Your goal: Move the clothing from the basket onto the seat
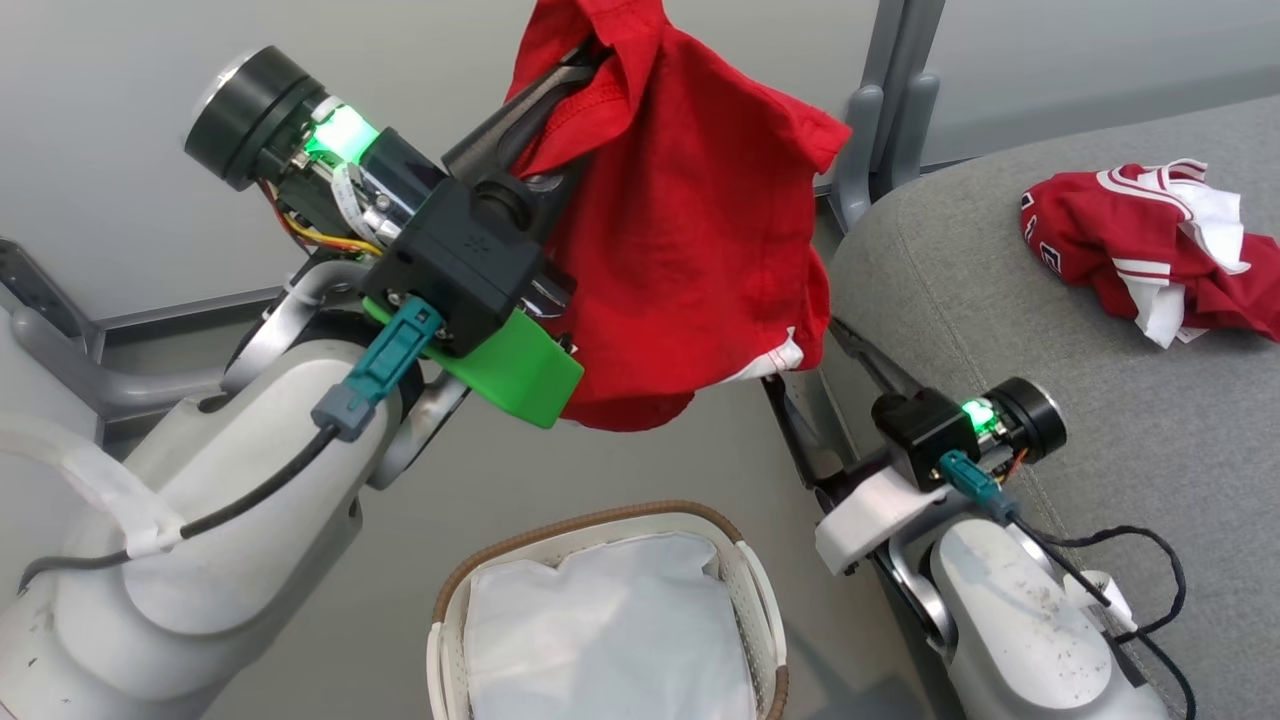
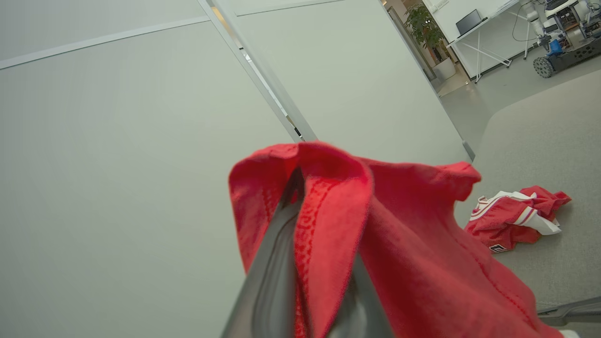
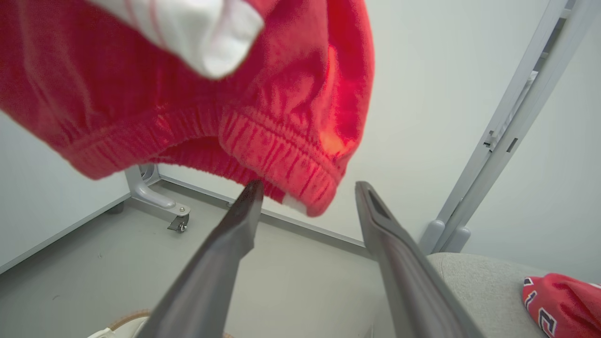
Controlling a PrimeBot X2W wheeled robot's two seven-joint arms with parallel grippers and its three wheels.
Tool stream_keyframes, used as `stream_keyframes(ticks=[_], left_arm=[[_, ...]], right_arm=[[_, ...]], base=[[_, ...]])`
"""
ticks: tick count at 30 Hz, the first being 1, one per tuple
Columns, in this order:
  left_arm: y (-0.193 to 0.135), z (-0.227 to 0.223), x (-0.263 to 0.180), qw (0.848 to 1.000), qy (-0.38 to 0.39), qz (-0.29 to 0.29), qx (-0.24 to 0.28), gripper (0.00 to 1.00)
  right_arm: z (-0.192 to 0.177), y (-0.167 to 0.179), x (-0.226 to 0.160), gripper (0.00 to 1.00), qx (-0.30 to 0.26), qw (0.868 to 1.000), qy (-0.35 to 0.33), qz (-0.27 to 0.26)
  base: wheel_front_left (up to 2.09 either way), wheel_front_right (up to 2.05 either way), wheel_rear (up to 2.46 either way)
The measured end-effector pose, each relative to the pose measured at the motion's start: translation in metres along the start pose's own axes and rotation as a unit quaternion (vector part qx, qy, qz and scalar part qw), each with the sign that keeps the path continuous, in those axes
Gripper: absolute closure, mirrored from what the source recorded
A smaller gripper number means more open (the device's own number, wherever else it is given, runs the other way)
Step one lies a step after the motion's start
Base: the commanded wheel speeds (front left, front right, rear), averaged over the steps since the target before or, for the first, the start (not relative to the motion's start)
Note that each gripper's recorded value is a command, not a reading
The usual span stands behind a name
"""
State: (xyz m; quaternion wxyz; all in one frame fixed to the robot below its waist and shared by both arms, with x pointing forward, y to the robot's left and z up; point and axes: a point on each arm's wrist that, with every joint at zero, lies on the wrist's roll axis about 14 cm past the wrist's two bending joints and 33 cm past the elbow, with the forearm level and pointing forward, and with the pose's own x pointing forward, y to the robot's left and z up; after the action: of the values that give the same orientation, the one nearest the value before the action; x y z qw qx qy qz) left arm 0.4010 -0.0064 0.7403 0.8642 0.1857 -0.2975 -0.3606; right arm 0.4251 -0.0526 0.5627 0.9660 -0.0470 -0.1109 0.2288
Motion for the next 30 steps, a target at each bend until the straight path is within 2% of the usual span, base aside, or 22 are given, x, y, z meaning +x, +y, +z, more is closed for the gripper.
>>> stream_keyframes(ticks=[11,12,13,16,25,26,27,28,29,30], left_arm=[[-0.012,-0.005,-0.008,1.0,0.007,-0.012,-0.015,1.0],[-0.013,-0.004,-0.009,1.0,0.003,-0.012,-0.021,1.0],[-0.014,-0.003,-0.01,1.0,0.001,-0.012,-0.026,1.0],[-0.018,-0.01,-0.014,0.999,0.007,-0.008,-0.041,1.0],[-0.03,-0.048,-0.037,0.993,0.033,0.026,-0.113,1.0],[-0.032,-0.053,-0.041,0.991,0.037,0.033,-0.122,0.84],[-0.033,-0.058,-0.044,0.99,0.041,0.039,-0.13,0.61],[-0.037,-0.065,-0.048,0.988,0.048,0.044,-0.139,0.16],[-0.041,-0.072,-0.053,0.986,0.058,0.047,-0.15,0.0],[-0.043,-0.078,-0.057,0.984,0.065,0.051,-0.159,0.0]], right_arm=[[0.047,-0.011,0.015,0.0,-0.044,0.997,-0.067,-0.007],[0.048,-0.009,0.016,0.43,-0.047,0.997,-0.067,-0.004],[0.048,-0.008,0.016,0.68,-0.049,0.997,-0.067,-0.002],[0.049,-0.007,0.017,1.0,-0.05,0.997,-0.067,0.001],[0.059,-0.003,0.016,1.0,-0.048,0.996,-0.081,0.005],[0.06,-0.004,0.016,1.0,-0.048,0.995,-0.083,0.005],[0.061,-0.004,0.016,1.0,-0.048,0.995,-0.085,0.004],[0.062,-0.004,0.015,1.0,-0.047,0.995,-0.086,0.004],[0.062,-0.005,0.015,1.0,-0.046,0.995,-0.087,0.003],[0.062,-0.005,0.015,1.0,-0.046,0.995,-0.088,0.002]], base=[[0.0,0.0,0.0],[0.0,0.0,0.0],[0.0,0.0,0.0],[0.0,0.0,0.0],[0.0,0.0,0.0],[0.0,0.0,0.0],[0.0,0.0,0.0],[0.0,0.0,0.0],[0.0,0.0,0.0],[0.0,0.0,0.0]])
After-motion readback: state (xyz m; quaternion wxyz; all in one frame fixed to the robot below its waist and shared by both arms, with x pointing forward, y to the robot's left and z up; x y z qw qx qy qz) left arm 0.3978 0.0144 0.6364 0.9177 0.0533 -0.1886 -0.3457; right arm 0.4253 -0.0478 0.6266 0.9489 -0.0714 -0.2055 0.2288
